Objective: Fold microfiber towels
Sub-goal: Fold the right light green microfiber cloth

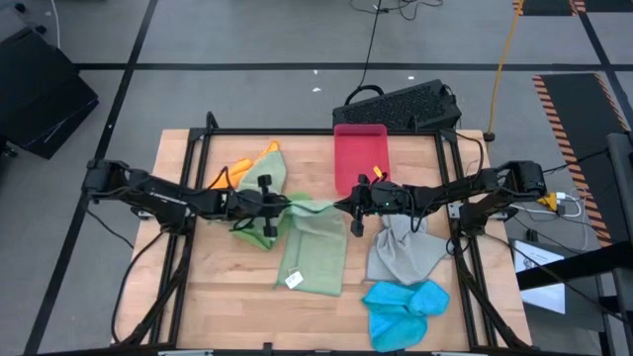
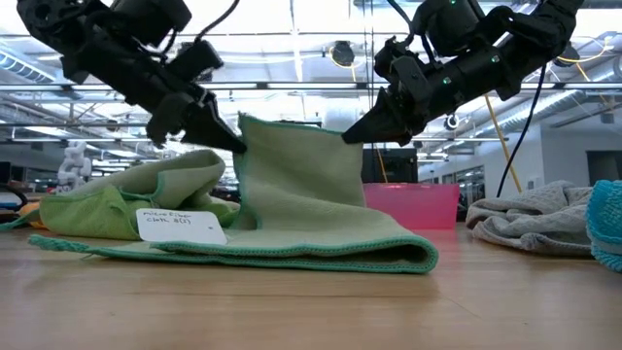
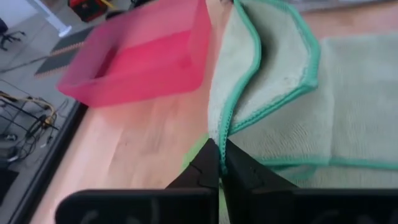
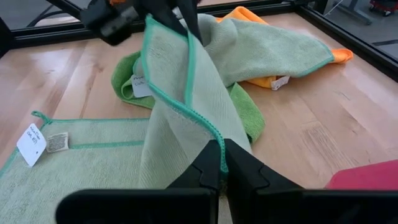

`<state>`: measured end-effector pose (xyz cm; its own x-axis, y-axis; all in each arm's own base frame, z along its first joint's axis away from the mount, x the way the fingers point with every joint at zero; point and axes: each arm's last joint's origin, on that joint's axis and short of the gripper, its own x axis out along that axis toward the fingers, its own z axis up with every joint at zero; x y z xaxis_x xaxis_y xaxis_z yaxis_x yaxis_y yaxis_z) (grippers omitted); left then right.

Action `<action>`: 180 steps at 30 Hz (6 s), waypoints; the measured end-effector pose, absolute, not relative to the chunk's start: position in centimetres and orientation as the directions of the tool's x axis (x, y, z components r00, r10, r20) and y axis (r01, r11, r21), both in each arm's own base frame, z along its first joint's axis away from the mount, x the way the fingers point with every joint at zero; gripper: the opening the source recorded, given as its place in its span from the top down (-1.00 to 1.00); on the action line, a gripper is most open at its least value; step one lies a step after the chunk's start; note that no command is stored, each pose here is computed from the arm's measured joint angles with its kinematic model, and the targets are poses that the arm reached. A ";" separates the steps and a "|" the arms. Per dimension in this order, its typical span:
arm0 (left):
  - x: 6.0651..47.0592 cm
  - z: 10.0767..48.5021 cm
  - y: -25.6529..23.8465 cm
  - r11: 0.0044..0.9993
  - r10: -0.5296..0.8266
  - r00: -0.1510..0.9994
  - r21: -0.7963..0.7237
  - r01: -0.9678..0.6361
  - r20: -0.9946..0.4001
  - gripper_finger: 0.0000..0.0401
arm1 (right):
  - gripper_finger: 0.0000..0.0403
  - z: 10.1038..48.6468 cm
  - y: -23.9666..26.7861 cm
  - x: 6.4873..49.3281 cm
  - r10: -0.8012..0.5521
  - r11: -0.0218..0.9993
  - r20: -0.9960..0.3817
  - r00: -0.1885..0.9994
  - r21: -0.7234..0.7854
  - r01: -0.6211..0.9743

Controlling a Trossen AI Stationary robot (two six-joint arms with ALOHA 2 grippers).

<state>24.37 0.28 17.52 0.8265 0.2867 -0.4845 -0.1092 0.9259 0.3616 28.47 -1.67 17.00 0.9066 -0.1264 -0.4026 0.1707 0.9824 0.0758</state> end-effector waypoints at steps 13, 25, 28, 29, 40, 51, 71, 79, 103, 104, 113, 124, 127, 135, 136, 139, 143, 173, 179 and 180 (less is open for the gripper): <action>23.8 18.2 -0.1 0.942 0.252 0.836 0.321 -0.097 -0.487 0.93 | 0.86 17.0 -1.8 28.5 -0.176 0.971 -0.397 0.901 0.083 0.226; 23.9 17.7 -0.1 0.961 0.245 0.823 0.239 -0.137 -0.513 0.97 | 0.51 17.3 -1.8 28.6 -0.182 0.974 -0.373 0.910 0.059 0.219; 24.0 17.8 -0.1 0.960 0.245 0.833 0.245 -0.136 -0.497 0.97 | 0.50 17.3 -1.8 28.5 -0.224 0.966 -0.369 0.902 0.041 0.256; 24.0 17.8 -0.1 0.960 0.244 0.835 0.244 -0.136 -0.493 0.95 | 0.50 17.4 -1.8 28.5 -0.241 0.962 -0.365 0.899 0.032 0.271; 24.1 17.9 -0.1 0.959 0.253 0.838 0.241 -0.151 -0.484 0.94 | 0.50 18.7 -0.7 28.1 -0.306 0.948 -0.316 0.898 -0.012 0.319; 24.0 17.9 0.8 0.954 0.283 0.826 0.230 -0.192 -0.488 0.97 | 0.50 19.0 2.7 28.0 -0.193 0.957 -0.289 0.938 0.154 0.245; 23.8 17.7 3.1 0.932 0.362 0.786 0.214 -0.293 -0.502 0.98 | 0.95 13.1 11.6 34.3 -0.061 0.957 -0.389 0.919 0.239 0.165; 23.7 17.7 3.2 0.930 0.367 0.782 0.211 -0.301 -0.505 0.92 | 0.99 13.5 13.0 36.5 -0.030 0.958 -0.407 0.913 0.248 0.142; 23.8 17.5 3.5 0.930 0.351 0.781 0.094 -0.355 -0.517 0.88 | 1.00 9.1 14.2 34.3 -0.014 0.911 -0.692 0.722 0.289 0.295; 23.8 17.4 3.4 0.931 0.348 0.776 0.094 -0.354 -0.526 0.87 | 1.00 9.1 14.5 34.2 -0.004 0.912 -0.693 0.721 0.293 0.287; 23.5 16.8 4.1 0.898 0.413 0.718 0.119 -0.423 -0.560 0.38 | 1.00 8.9 15.7 33.5 0.034 0.905 -0.709 0.705 0.321 0.280; 22.6 16.5 2.6 0.915 0.337 0.684 0.053 -0.400 -0.647 -0.06 | 1.00 8.6 16.2 33.1 0.083 0.878 -0.736 0.672 0.373 0.299; 22.1 15.0 2.7 0.899 0.397 0.596 0.166 -0.405 -0.698 0.01 | 1.00 8.5 16.2 33.0 0.100 0.875 -0.746 0.658 0.381 0.298; 19.1 11.0 6.6 0.780 0.571 0.445 0.287 -0.557 -0.690 0.25 | 1.00 8.4 16.3 32.9 0.109 0.840 -0.753 0.649 0.419 0.346; 18.8 10.9 7.0 0.766 0.581 0.432 0.283 -0.578 -0.690 0.27 | 1.00 8.4 16.4 32.9 0.109 0.837 -0.752 0.650 0.422 0.348; 18.6 11.3 7.6 0.766 0.564 0.448 0.238 -0.597 -0.694 0.33 | 1.00 8.6 16.5 33.0 0.114 0.832 -0.734 0.669 0.439 0.339; 19.3 12.7 7.1 0.816 0.492 0.553 0.135 -0.563 -0.672 0.39 | 1.00 8.9 16.6 33.3 0.113 0.833 -0.701 0.704 0.453 0.317; 19.7 18.6 2.5 0.811 0.553 0.750 0.031 -0.584 -0.362 0.40 | 0.67 12.8 12.7 32.6 -0.084 0.992 -0.694 0.715 0.007 0.124; 19.5 18.8 3.1 0.730 0.671 0.673 0.116 -0.674 -0.313 0.40 | 0.53 12.8 8.3 32.9 0.036 0.997 -0.696 0.718 0.078 0.025; 19.5 18.9 3.2 0.709 0.694 0.655 0.131 -0.692 -0.299 0.40 | 0.52 13.1 7.5 32.9 0.053 0.992 -0.685 0.726 0.118 0.039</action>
<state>19.48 3.21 18.94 0.6548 0.6942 -0.2989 -0.6924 0.7095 0.1310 32.91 7.55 13.10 0.7264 0.0526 -0.6852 0.0395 0.9922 0.1180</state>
